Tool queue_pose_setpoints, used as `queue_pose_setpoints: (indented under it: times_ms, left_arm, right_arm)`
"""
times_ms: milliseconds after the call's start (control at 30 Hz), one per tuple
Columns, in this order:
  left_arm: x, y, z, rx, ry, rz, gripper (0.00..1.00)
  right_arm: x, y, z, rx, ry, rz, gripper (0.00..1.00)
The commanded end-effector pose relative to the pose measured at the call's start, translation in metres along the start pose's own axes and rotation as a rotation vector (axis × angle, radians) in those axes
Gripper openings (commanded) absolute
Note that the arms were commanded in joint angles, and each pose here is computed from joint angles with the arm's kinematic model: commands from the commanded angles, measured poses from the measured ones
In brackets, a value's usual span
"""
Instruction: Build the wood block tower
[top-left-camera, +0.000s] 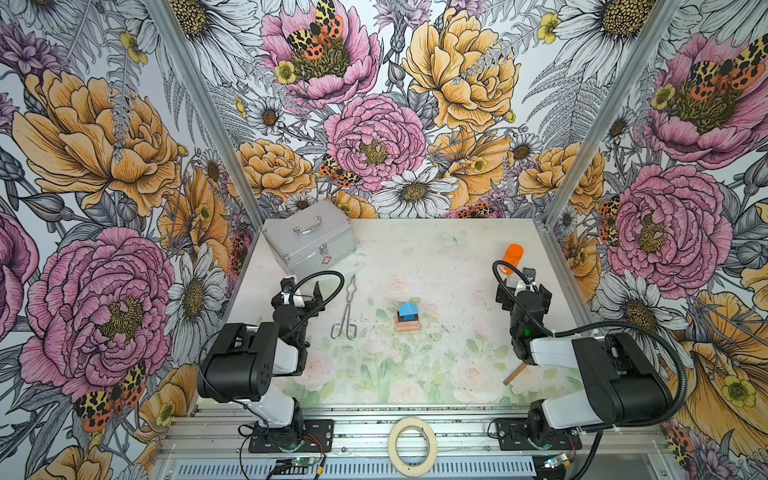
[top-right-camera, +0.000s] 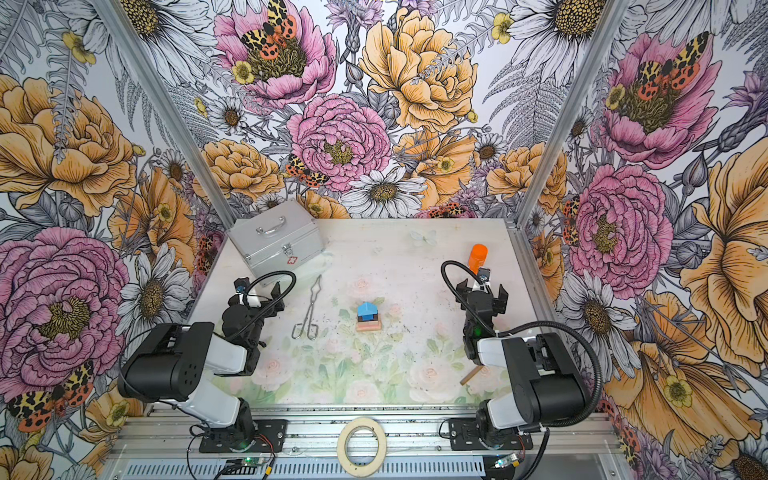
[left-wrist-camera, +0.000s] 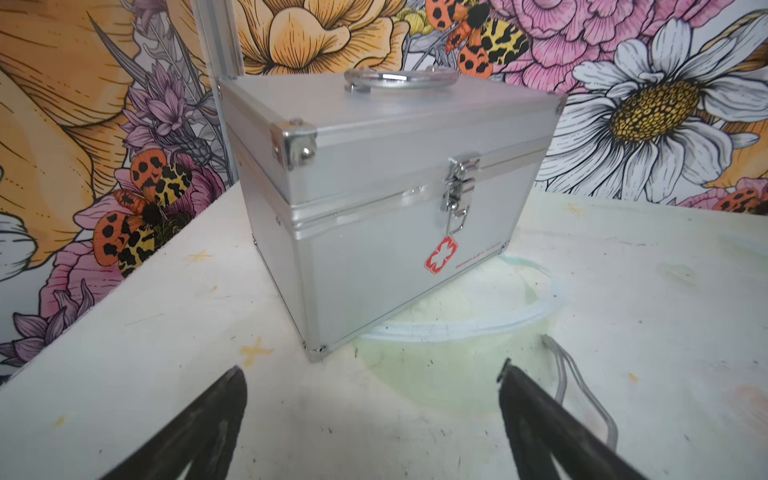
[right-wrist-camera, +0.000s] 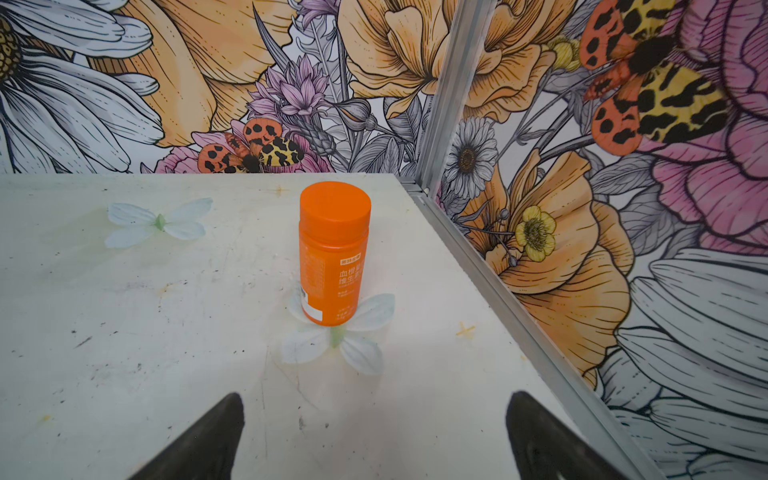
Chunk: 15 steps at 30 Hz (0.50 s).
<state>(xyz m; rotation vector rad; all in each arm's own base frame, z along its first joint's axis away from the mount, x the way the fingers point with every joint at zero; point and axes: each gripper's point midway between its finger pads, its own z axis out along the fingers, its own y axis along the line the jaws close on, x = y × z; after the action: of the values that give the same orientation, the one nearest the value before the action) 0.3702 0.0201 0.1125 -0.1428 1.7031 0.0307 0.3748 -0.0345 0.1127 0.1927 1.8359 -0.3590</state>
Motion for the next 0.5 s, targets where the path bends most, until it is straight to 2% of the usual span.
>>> queue_pose_setpoints:
  times_ms: [0, 267, 467]
  left_arm:
    - [-0.032, 0.000, 0.001, 0.009, -0.120, -0.008, 0.97]
    - [-0.023, 0.003, 0.030, -0.032, 0.033, -0.006, 0.99]
    - [-0.023, 0.004, 0.030, -0.037, 0.029, -0.006, 0.99]
  right_arm:
    - [-0.022, 0.004, 0.002, -0.037, -0.081, 0.030, 1.00]
    - [-0.012, 0.023, 0.002, -0.188, -0.107, 0.007, 1.00]
    - [-0.010, 0.016, 0.019, -0.158, -0.029, 0.047, 1.00]
